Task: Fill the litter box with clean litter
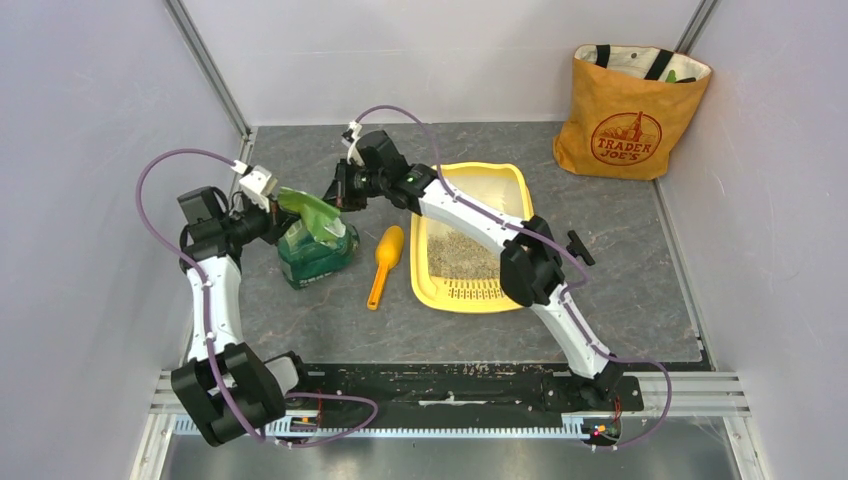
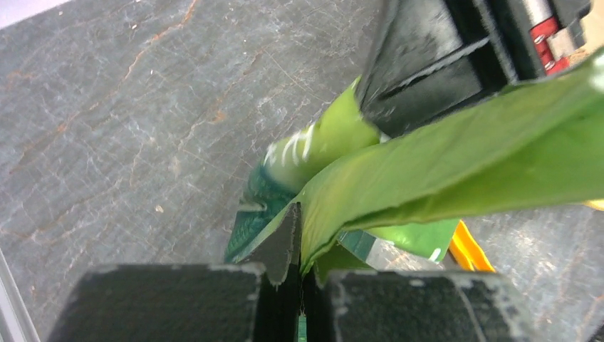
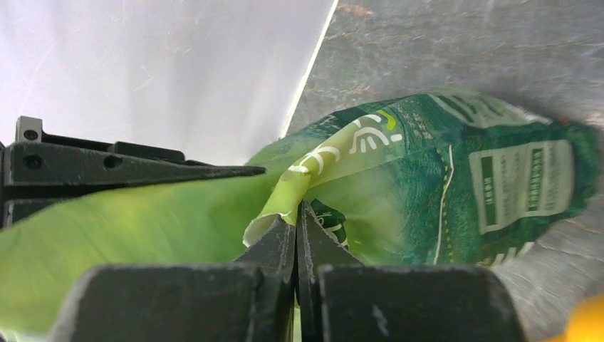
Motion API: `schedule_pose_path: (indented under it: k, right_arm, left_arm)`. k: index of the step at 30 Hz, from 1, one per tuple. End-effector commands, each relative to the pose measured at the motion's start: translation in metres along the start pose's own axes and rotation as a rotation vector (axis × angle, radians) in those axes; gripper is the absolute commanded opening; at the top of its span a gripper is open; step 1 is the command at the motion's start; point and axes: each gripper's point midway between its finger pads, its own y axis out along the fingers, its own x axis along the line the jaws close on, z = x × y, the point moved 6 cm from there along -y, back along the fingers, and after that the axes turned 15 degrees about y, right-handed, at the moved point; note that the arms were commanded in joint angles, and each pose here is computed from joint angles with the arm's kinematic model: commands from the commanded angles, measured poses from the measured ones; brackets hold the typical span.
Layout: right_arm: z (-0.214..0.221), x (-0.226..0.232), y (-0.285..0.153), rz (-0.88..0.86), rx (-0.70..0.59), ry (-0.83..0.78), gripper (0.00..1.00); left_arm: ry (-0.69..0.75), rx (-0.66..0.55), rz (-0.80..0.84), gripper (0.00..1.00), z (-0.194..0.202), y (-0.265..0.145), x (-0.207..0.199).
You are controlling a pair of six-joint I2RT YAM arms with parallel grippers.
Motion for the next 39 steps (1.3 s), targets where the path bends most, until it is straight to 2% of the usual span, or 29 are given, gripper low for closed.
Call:
schedule_pose_path:
  k: [1,4,8,11,13,16,20,27,30,36,39]
  right_arm:
    - [-0.008,0.059,-0.064,-0.04,-0.07,-0.148,0.0]
    - [-0.008,0.046,-0.075,0.057,-0.091,-0.162,0.0]
    - [-0.001,0.032,-0.076,0.122,-0.044,-0.154,0.0]
    - [0.001,0.027,-0.075,0.132,-0.021,-0.177,0.14]
    - [0.002,0.026,-0.073,0.122,0.004,-0.2,0.29]
    - [0.003,0.026,-0.07,0.099,0.036,-0.264,0.59]
    - [-0.001,0.022,-0.064,0.085,0.047,-0.467,0.82]
    - [0.001,0.006,-0.062,0.03,0.131,-0.816,0.86]
    - [-0.002,0.005,-0.067,0.013,0.113,-0.934,0.86]
    - [-0.028,0.028,-0.1,-0.06,0.037,-0.883,0.86]
    - [-0.042,0.036,-0.118,-0.099,-0.003,-0.908,0.86]
  left_arm:
    - [0.13,-0.058,-0.078,0.02,-0.044,-0.029,0.027]
    - [0.15,-0.017,-0.098,0.02,-0.035,-0.041,0.031]
    - [0.125,0.009,-0.066,0.02,-0.026,-0.041,0.027]
    - [0.118,-0.004,-0.038,0.02,-0.026,-0.039,0.027]
    - [0.126,-0.013,-0.026,0.02,-0.027,-0.039,0.026]
    - [0.133,-0.01,-0.021,0.02,-0.027,-0.039,0.026]
    - [0.14,-0.012,-0.015,0.02,-0.027,-0.039,0.027]
    - [0.145,-0.03,0.009,0.02,-0.032,-0.038,0.028]
    - [0.176,-0.045,0.068,0.02,-0.034,-0.039,0.019]
    - [0.219,-0.071,0.078,0.02,-0.04,-0.043,0.016]
    - [0.227,-0.074,0.079,0.02,-0.041,-0.044,0.016]
